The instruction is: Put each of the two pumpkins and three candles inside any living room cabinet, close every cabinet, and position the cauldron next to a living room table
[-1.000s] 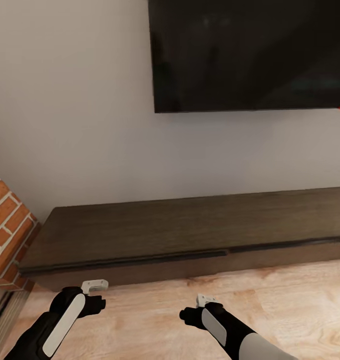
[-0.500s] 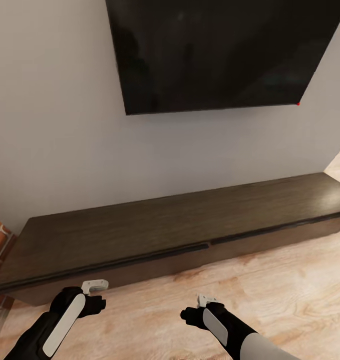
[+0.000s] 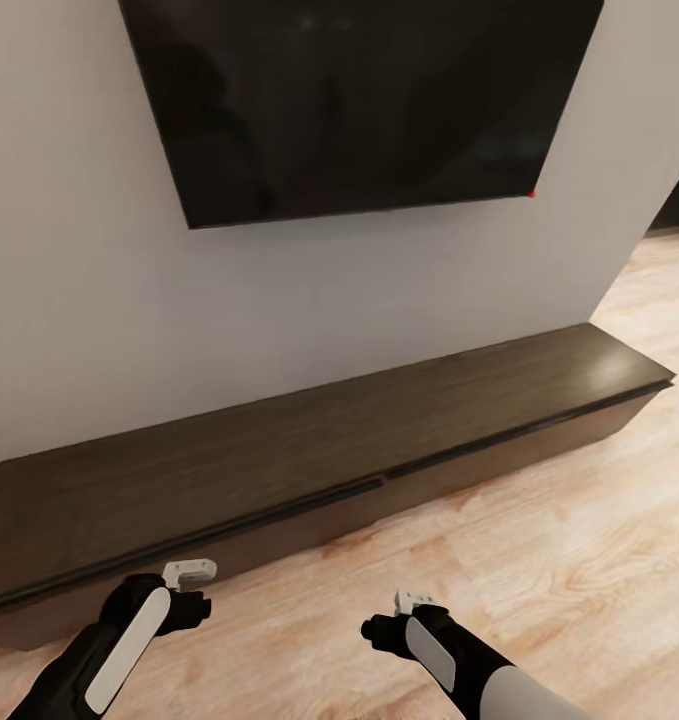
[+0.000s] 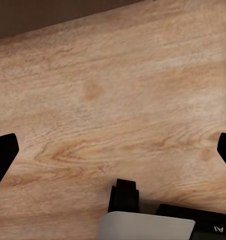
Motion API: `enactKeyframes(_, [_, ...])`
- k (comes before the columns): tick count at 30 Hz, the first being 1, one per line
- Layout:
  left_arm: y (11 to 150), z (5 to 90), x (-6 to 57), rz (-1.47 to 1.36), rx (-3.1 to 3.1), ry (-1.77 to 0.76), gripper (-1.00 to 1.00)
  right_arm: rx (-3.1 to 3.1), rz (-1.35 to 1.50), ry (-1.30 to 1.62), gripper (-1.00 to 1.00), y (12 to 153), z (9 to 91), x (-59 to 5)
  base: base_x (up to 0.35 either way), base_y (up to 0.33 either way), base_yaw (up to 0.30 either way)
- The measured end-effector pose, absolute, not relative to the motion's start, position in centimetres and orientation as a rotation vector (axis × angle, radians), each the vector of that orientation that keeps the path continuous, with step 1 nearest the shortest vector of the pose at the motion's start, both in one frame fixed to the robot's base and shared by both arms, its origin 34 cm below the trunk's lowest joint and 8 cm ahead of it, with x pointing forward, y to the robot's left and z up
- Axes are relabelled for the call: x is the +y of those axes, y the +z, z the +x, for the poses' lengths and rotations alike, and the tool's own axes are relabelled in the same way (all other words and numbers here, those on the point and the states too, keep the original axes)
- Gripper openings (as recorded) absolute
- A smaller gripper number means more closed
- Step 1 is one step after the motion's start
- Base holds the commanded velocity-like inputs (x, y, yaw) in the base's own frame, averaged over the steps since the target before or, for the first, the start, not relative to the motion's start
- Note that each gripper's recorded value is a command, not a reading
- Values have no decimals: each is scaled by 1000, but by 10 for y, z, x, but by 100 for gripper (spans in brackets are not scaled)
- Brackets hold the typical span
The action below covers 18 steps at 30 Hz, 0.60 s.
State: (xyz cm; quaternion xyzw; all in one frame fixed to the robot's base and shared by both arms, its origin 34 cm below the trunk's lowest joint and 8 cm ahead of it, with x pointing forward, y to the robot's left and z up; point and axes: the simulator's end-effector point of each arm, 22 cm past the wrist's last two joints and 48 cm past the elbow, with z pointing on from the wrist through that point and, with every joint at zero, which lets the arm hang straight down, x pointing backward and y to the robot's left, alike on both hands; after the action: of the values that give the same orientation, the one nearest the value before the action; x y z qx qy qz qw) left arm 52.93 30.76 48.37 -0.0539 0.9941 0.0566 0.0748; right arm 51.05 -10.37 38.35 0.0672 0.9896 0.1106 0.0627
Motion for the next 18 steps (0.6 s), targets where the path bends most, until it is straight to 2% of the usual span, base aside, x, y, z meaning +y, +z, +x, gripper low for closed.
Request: enactKeyframes(18, [477, 525, 307, -161, 2999, 171, 100, 3011, 211, 322, 100, 376, 504, -109, 0, 0, -250])
